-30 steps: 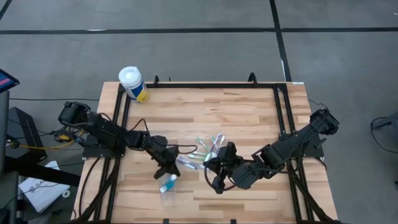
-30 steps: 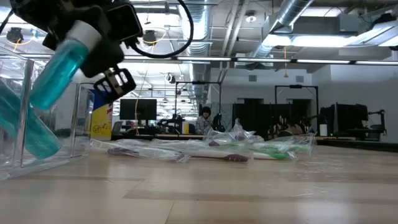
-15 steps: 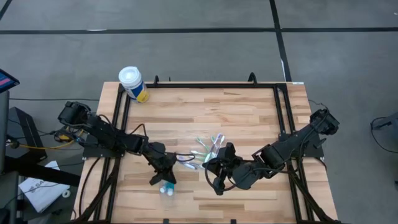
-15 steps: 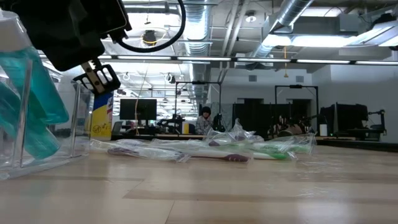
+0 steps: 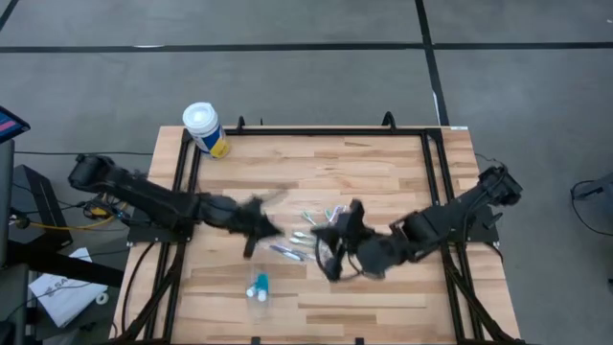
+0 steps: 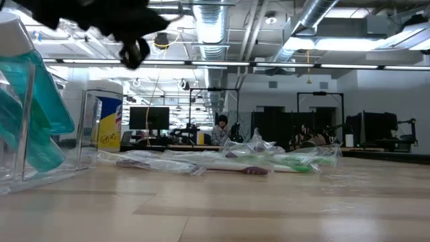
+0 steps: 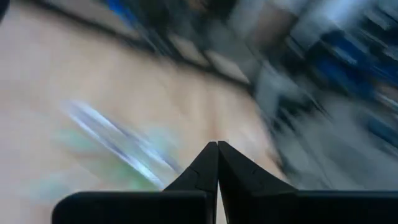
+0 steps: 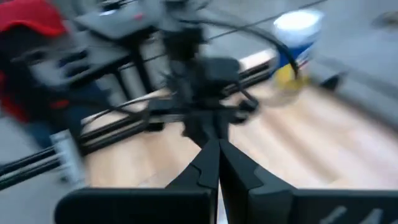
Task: Pick & Place toothbrushing station
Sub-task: Put the purple toothbrush into the transparent organizer
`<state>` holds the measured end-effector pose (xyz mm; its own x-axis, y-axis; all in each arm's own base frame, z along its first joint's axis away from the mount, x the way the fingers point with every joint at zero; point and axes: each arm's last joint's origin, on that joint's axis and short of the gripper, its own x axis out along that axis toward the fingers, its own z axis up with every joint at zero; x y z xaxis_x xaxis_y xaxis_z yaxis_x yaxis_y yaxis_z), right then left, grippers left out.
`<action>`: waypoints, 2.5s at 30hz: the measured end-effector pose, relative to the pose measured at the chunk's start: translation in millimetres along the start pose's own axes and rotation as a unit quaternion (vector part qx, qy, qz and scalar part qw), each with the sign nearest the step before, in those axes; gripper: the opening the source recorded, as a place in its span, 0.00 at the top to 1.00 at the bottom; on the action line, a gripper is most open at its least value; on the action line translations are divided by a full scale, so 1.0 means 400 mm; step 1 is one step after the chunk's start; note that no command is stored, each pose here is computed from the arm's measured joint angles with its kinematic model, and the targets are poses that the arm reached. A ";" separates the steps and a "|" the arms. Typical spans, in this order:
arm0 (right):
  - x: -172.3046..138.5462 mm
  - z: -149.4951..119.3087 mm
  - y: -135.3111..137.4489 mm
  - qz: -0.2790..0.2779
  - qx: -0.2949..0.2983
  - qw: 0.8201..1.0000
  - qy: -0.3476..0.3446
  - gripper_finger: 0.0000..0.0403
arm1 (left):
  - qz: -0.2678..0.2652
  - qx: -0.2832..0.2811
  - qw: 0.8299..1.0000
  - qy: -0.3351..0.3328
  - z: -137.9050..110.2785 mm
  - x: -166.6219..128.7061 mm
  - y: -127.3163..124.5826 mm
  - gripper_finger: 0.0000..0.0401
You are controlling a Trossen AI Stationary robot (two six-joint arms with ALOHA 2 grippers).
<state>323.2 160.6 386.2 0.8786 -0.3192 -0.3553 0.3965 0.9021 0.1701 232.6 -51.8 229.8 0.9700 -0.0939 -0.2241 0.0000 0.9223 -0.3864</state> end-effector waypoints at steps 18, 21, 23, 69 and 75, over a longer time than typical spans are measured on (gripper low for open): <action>-0.136 0.244 -0.314 -0.148 -0.115 0.982 -0.025 1.00 | 0.217 0.064 0.951 0.210 -0.029 -0.153 0.090 0.75; -0.177 0.276 -0.371 -0.111 -0.098 0.988 -0.031 0.97 | 0.211 0.056 0.951 0.219 -0.038 -0.147 0.091 0.66; -0.205 0.294 -0.410 -0.072 -0.079 0.994 -0.033 0.93 | 0.202 0.057 0.951 0.227 -0.040 -0.144 0.091 0.61; -0.153 0.365 -0.490 -0.066 -0.018 0.992 -0.108 0.61 | 0.010 0.193 0.886 0.421 -0.190 0.023 0.130 0.70; -0.153 0.365 -0.488 -0.052 -0.027 0.993 -0.105 0.62 | -0.040 0.161 0.876 0.452 -0.236 0.057 0.136 0.79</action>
<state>230.8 -38.4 508.8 0.8715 -0.4605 -0.1683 0.4790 0.8730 0.0917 231.7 -39.1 119.1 0.3745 -0.2862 -0.8819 0.2689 0.9438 -0.1921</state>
